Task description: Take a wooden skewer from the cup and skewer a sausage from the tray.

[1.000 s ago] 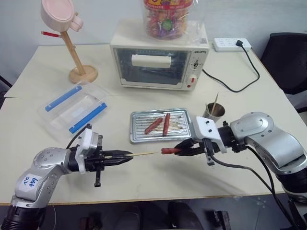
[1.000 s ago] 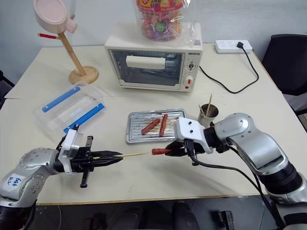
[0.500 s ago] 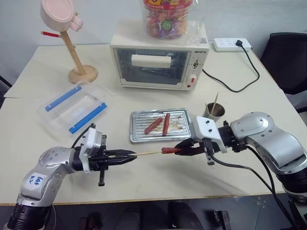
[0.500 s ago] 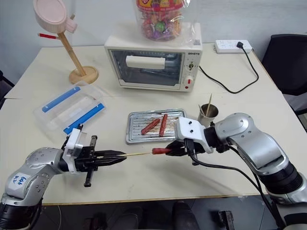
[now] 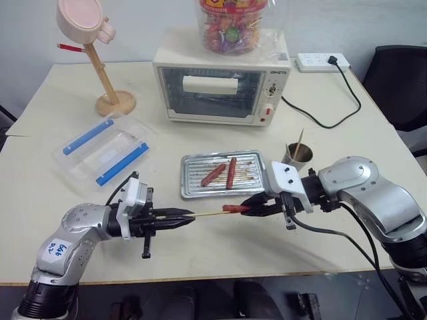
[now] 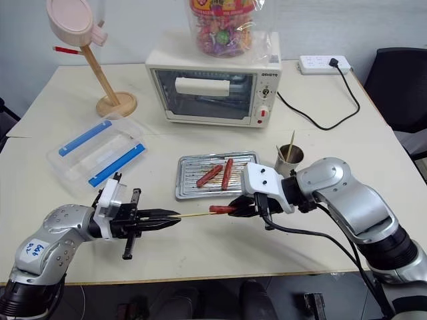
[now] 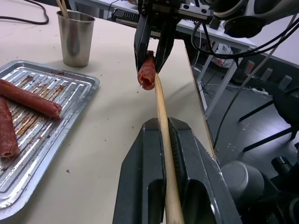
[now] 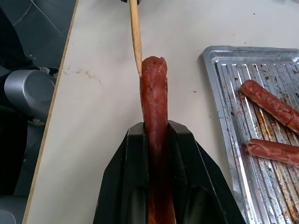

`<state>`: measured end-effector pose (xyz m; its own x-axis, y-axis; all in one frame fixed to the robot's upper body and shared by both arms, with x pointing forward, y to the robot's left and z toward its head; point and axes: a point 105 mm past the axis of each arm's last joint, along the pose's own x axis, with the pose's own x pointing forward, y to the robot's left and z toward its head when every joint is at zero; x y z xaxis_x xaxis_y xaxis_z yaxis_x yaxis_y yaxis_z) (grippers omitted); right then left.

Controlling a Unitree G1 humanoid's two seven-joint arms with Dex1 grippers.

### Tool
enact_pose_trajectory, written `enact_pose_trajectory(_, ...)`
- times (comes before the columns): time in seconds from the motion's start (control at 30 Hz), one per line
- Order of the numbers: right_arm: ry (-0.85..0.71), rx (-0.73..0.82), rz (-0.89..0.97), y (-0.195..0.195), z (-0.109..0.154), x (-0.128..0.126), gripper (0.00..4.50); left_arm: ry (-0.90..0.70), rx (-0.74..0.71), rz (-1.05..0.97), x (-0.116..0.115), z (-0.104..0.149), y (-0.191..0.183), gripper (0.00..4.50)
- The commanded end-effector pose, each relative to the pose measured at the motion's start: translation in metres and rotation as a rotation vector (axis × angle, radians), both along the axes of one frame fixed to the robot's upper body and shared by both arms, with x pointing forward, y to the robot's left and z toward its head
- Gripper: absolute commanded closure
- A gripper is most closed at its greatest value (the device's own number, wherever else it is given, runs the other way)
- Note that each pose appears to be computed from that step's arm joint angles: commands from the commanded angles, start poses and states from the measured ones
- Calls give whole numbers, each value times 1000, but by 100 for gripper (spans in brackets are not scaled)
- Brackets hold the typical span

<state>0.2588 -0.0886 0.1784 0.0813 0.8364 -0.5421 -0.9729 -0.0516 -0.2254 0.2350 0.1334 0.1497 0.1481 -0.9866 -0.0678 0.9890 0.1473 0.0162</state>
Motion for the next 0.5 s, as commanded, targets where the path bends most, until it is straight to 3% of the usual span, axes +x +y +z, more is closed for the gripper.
enact_pose_trajectory(0.03, -28, 2, 17, -2, 7, -4, 399, -30, 13, 30, 1, 6, 11, 450)
enact_pose_trajectory(0.5, -25, 0, 16, -3, 7, -4, 399, -17, -4, 6, -2, 7, 3, 450)
